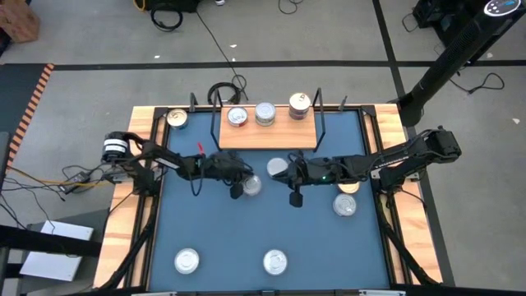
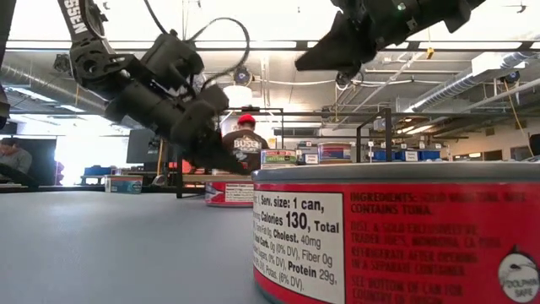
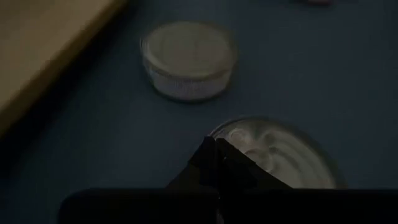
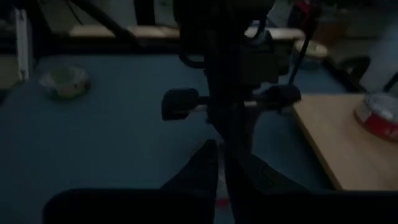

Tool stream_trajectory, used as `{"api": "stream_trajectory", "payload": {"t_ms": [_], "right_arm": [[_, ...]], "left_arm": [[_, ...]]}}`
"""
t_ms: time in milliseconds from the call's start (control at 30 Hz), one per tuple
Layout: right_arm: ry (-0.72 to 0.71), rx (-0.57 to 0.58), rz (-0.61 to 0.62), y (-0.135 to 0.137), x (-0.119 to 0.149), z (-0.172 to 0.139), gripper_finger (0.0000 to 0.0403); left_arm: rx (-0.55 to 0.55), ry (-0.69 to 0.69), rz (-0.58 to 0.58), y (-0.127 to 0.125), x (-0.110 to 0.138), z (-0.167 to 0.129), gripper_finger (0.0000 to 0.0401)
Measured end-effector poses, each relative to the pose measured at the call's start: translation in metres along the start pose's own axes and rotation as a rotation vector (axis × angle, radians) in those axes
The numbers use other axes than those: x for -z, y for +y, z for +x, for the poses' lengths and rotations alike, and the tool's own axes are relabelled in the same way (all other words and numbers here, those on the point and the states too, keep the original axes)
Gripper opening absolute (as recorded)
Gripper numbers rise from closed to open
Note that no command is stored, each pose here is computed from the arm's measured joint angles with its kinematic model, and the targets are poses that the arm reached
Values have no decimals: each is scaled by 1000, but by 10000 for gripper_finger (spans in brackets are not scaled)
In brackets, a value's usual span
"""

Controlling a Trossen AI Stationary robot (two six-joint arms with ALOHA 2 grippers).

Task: Stack canned seafood by type on shelf
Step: Stack the red tuna can on top of the red tuna can on the shelf

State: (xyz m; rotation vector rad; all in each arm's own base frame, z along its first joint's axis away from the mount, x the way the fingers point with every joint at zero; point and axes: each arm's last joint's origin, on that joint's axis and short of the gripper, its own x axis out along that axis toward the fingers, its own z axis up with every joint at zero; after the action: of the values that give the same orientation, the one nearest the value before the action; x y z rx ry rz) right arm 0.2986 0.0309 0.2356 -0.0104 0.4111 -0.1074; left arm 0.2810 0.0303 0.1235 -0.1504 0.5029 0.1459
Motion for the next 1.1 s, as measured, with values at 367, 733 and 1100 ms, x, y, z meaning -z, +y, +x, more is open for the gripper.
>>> {"api": "stream_trajectory", "payload": {"t_ms": [367,733,1100], "right_arm": [[52,-33,-30,8,12,34,46],[364,-39,-210,19,14,93,104],[531,-86,-420,24,23,128,139]], "left_arm": [[109,-275,62,-16,-5,-31,0],[163,-407,50,-18,25,-63,1],[153,-407,71,-16,34,-69,1]]}}
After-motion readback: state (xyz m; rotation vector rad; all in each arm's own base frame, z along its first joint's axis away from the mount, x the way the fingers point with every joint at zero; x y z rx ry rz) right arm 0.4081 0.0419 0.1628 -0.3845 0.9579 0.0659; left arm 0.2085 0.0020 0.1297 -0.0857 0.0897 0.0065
